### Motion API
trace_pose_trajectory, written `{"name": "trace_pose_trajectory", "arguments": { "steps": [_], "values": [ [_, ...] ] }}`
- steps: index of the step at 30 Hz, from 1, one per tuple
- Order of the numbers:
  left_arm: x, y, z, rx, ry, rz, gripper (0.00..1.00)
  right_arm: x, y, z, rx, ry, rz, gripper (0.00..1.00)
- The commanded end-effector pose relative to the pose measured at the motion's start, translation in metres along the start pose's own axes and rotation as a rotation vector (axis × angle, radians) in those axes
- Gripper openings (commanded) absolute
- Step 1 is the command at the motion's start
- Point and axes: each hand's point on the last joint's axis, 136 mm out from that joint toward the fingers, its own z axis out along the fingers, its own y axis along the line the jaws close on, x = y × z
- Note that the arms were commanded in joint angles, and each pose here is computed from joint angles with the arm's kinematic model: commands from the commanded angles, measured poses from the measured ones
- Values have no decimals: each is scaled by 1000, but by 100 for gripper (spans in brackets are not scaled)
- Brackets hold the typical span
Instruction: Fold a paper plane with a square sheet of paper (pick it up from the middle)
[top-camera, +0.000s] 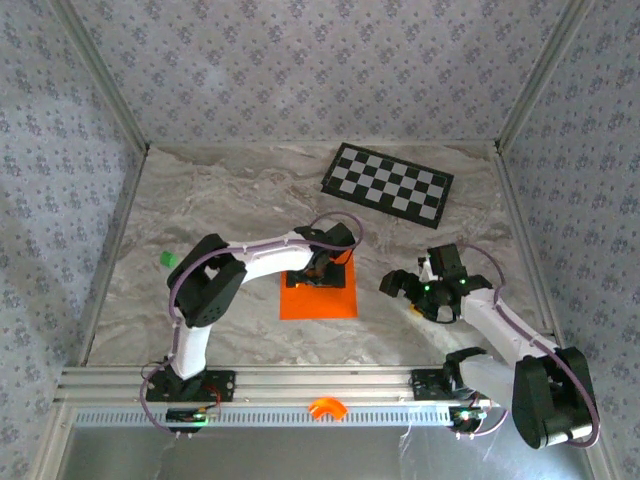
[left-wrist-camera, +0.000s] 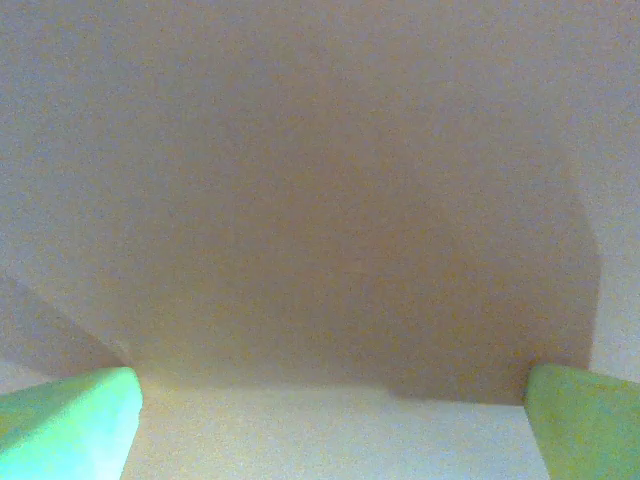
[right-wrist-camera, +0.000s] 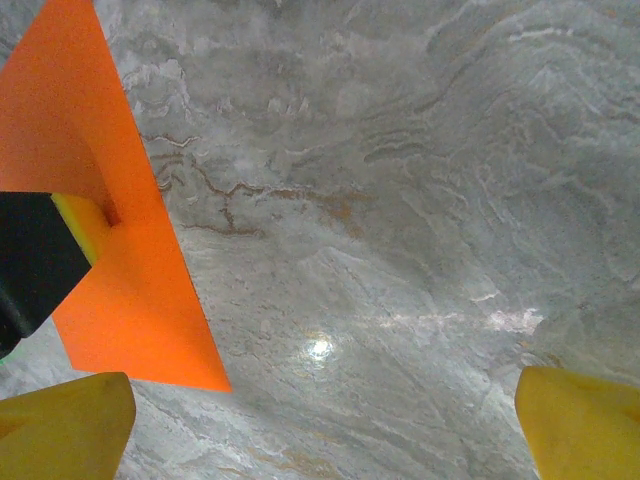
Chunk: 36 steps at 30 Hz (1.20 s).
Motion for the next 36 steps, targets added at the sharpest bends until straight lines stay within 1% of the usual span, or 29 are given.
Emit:
{"name": "trace_pose_trajectory", "arguments": {
  "steps": [1, 17, 20, 25, 27, 30, 32, 34, 36],
  "values": [
    [22, 10, 25, -65, 81, 6, 98, 0, -3, -2, 21, 9, 5, 100],
    [27, 13, 31, -91, 91, 24, 95, -3, -5, -5, 39, 0, 17, 100],
    [24, 12, 27, -85, 78, 26, 92, -4, -5, -5, 40, -1, 22, 100],
    [14, 1, 15, -47, 38, 42, 80, -10, 2, -10, 24, -23, 21, 100],
    [8, -4, 9, -33, 13, 48, 72, -13, 1, -13, 40, -44, 36, 100],
    [3, -12, 2, 2, -26, 56, 56, -19, 1, -20, 59, -79, 39, 100],
    [1, -13, -1, 11, -34, 56, 48, -22, 1, -25, 60, -102, 41, 100],
    [-3, -17, -5, 28, -54, 58, 42, -21, 0, -28, 61, -115, 46, 100],
    [-8, -22, -11, 55, -78, 55, 39, -22, -3, -30, 67, -129, 65, 100]
  ]
}}
